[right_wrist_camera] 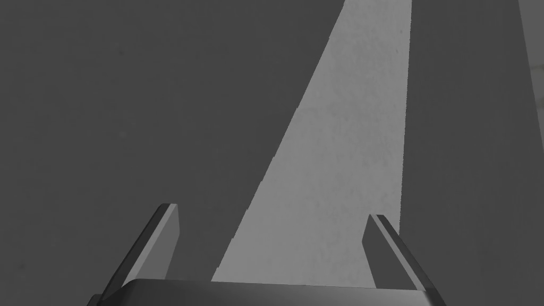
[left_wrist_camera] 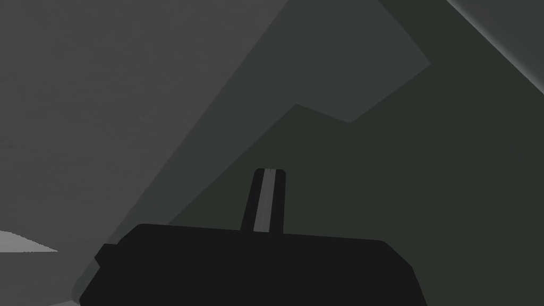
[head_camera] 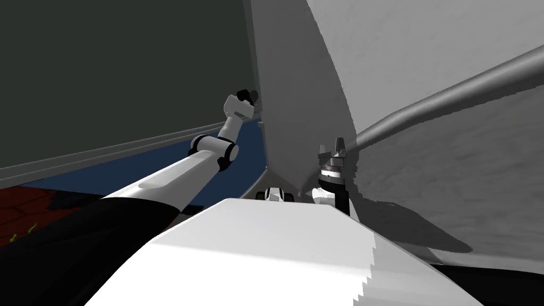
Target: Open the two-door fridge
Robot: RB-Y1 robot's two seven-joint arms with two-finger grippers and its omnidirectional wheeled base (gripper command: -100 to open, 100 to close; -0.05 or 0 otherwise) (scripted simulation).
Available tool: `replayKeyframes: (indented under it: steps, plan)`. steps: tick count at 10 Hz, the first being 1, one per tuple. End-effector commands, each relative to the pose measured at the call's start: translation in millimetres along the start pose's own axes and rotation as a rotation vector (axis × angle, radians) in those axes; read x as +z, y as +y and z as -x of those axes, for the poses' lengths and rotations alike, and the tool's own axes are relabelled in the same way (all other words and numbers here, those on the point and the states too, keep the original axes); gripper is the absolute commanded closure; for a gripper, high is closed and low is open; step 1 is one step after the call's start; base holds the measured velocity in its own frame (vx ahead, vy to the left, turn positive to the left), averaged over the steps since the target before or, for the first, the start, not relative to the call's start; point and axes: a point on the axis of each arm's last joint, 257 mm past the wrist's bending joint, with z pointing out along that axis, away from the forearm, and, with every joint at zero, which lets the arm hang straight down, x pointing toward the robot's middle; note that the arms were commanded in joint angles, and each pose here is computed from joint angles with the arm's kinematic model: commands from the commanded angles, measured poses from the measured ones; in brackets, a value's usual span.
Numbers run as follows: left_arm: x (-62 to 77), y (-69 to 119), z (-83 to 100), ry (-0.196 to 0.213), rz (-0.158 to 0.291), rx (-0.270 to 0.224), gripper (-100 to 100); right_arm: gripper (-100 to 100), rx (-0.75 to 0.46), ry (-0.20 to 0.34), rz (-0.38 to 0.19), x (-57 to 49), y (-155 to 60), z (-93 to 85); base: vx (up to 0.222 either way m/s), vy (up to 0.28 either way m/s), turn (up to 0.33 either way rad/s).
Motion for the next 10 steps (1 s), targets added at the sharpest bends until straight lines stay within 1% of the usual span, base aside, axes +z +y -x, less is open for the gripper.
replayKeyframes:
  steps: [1,2,3,4,5,6,7,8,9,10]
  plan:
    - [2.0,-38.6,-25.8,0.031,-0.045,0.005,100,0,0.000,0.000,0.000,0.0,0,0.1,0.027,0.004,0.263]
    - [0.9,-46.1,-37.7,0.047,-0.054,-0.002,100,0,0.000,0.000,0.000,0.0,0,0.0,0.016,0.001,0.050]
    - [1.2,-67.2,-42.2,0.050,-0.078,0.015,100,0,0.000,0.000,0.000,0.0,0,0.0,0.022,0.014,0.382]
    - [-2.0,-82.0,-62.6,0.077,-0.097,0.008,100,0,0.000,0.000,0.000,-0.1,0,0.1,0.028,0.009,0.264]
    - [-4.1,-89.8,-74.3,0.093,-0.107,0.002,100,0,0.000,0.000,0.000,0.0,0,0.0,0.017,0.005,-0.023]
    - [-6.3,-114.2,-82.1,0.100,-0.135,0.015,100,0,0.000,0.000,0.000,0.0,0,0.0,0.032,0.019,0.306]
    - [-10.4,-125.7,-99.1,0.122,-0.150,0.016,100,0,0.000,0.000,0.000,0.0,0,0.1,0.038,0.004,0.247]
    - [-14.2,-135.7,-111.0,0.138,-0.164,0.009,100,0,0.000,0.000,0.000,0.0,0,0.0,0.016,-0.004,0.039]
    - [-14.0,-134.6,-112.0,0.140,-0.162,0.010,100,0,0.000,0.000,0.000,0.0,0,0.0,0.001,-0.002,-0.021]
    - [-14.4,-130.4,-108.0,0.136,-0.158,0.011,100,0,0.000,0.000,0.000,0.0,0,-0.1,0.000,0.000,0.000]
